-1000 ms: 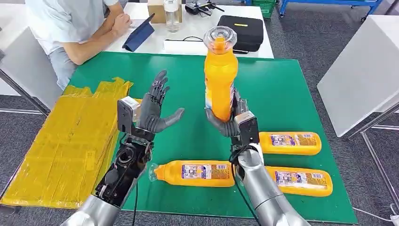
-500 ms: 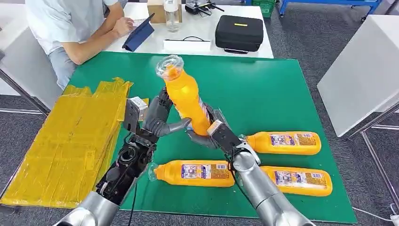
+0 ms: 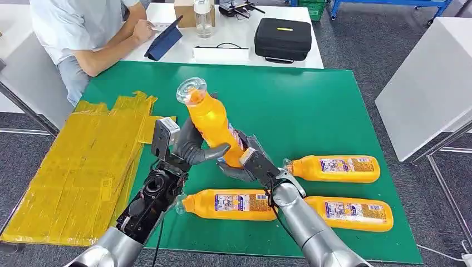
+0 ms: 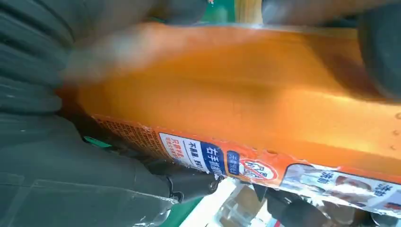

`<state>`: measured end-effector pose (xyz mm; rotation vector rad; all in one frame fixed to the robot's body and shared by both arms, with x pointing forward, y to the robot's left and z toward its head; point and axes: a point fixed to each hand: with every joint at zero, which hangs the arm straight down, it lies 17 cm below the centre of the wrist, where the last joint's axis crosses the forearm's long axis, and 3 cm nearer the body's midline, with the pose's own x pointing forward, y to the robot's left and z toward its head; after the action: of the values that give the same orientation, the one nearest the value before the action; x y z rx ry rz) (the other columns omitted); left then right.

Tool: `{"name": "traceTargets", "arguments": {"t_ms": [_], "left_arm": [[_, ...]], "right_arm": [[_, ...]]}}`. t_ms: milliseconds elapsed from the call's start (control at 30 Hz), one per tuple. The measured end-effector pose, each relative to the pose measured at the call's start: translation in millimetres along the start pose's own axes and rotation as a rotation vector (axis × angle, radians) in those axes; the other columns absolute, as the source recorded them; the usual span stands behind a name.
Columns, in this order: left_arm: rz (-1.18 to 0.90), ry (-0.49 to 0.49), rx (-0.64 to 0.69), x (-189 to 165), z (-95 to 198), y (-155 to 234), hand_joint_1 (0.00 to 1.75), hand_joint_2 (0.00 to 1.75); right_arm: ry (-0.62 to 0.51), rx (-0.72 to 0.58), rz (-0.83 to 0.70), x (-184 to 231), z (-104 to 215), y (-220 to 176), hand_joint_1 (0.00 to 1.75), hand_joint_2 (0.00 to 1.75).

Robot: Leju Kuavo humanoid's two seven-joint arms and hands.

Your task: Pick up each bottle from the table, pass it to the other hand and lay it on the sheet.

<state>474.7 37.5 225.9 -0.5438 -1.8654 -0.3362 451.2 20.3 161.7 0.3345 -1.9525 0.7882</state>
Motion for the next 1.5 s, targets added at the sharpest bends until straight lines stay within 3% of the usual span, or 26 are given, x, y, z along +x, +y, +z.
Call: {"name": "traceTargets", "arguments": {"t_ms": [400,433,1200,1233,1267,1500], "left_arm": [[0.004,0.001,-0.002,-0.5,-0.4,-1.6,0.0,1.75],[0.004,0.002,-0.002,-0.8,-0.3,-1.6,1.75,1.75],[0.091,-0.055,-0.017,20.0,4.2,-11.3,1.75,1.75],[0.092,-0.056,-0.016,20.2,4.2,-11.1,1.75,1.75],[0.096,-0.056,-0.015,20.4,4.1,-10.8,1.75,1.75],[0.043,-0.087,0.031,28.8,-2.0,-1.3,1.75,1.75]], "right_arm": [[0.009,0.01,0.001,-2.9,1.5,3.9,1.75,1.75],[0.009,0.01,0.001,-3.1,1.6,3.9,1.75,1.75],[-0.005,0.033,0.043,0.9,-6.3,18.2,1.75,1.75],[-0.005,0.032,0.043,0.9,-6.2,18.1,1.19,1.75],[-0.005,0.032,0.044,1.0,-6.4,18.1,0.0,1.75],[-0.005,0.02,0.051,0.0,-3.8,20.8,0.0,1.75]]}}
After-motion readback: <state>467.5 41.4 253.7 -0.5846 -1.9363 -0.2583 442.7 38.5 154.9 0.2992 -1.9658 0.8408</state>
